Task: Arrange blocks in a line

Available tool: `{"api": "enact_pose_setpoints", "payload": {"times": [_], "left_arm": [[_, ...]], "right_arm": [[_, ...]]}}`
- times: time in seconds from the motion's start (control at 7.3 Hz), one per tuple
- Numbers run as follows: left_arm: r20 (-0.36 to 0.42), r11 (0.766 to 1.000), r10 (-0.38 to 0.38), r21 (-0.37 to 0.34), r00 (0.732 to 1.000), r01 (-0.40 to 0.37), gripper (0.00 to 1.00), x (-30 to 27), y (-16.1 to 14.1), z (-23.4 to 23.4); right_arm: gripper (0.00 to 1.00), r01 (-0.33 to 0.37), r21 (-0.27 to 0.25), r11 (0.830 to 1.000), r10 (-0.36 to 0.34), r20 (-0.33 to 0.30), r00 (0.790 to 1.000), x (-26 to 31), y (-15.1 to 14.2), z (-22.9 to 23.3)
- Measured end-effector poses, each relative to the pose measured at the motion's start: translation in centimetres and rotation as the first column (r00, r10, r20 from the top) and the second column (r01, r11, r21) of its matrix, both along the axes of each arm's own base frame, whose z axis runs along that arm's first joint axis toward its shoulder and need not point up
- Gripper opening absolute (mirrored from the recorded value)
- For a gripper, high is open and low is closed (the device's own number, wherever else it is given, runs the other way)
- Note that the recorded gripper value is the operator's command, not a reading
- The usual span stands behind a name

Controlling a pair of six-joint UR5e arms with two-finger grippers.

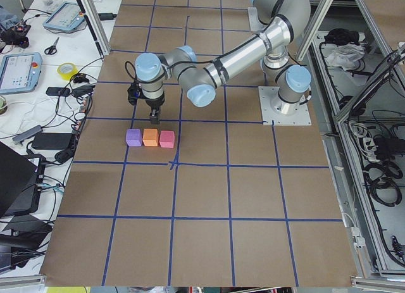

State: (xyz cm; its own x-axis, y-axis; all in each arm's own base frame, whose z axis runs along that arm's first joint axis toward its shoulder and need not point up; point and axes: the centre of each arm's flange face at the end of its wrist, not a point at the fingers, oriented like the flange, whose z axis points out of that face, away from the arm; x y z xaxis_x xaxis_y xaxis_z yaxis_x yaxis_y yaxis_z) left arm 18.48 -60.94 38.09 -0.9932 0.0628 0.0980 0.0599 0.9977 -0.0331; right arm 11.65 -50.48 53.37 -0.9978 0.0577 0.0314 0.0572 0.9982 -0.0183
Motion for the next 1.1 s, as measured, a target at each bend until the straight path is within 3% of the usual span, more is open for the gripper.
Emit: {"api": "enact_pose_setpoints", "payload": {"times": [0.55,0.82,1.1], "left_arm": [[0.061,0.999,-0.029,-0.023,0.998,0.030,0.95,-22.8,3.2,9.6],[0.053,1.000,0.008,-0.008,0.999,-0.008,0.98,-28.5,7.9,13.3],[0.046,1.000,0.026,-0.006,0.999,-0.026,1.00,-30.7,10.9,15.0]], "right_arm": [[1.00,0.002,-0.007,1.000,-0.002,0.000,1.000,0.0,0.0,0.1],[1.00,0.008,-0.015,1.000,-0.008,0.002,1.000,0.0,0.0,0.3],[1.00,0.014,-0.014,1.000,-0.014,0.014,1.000,0.2,0.1,0.4]]}}
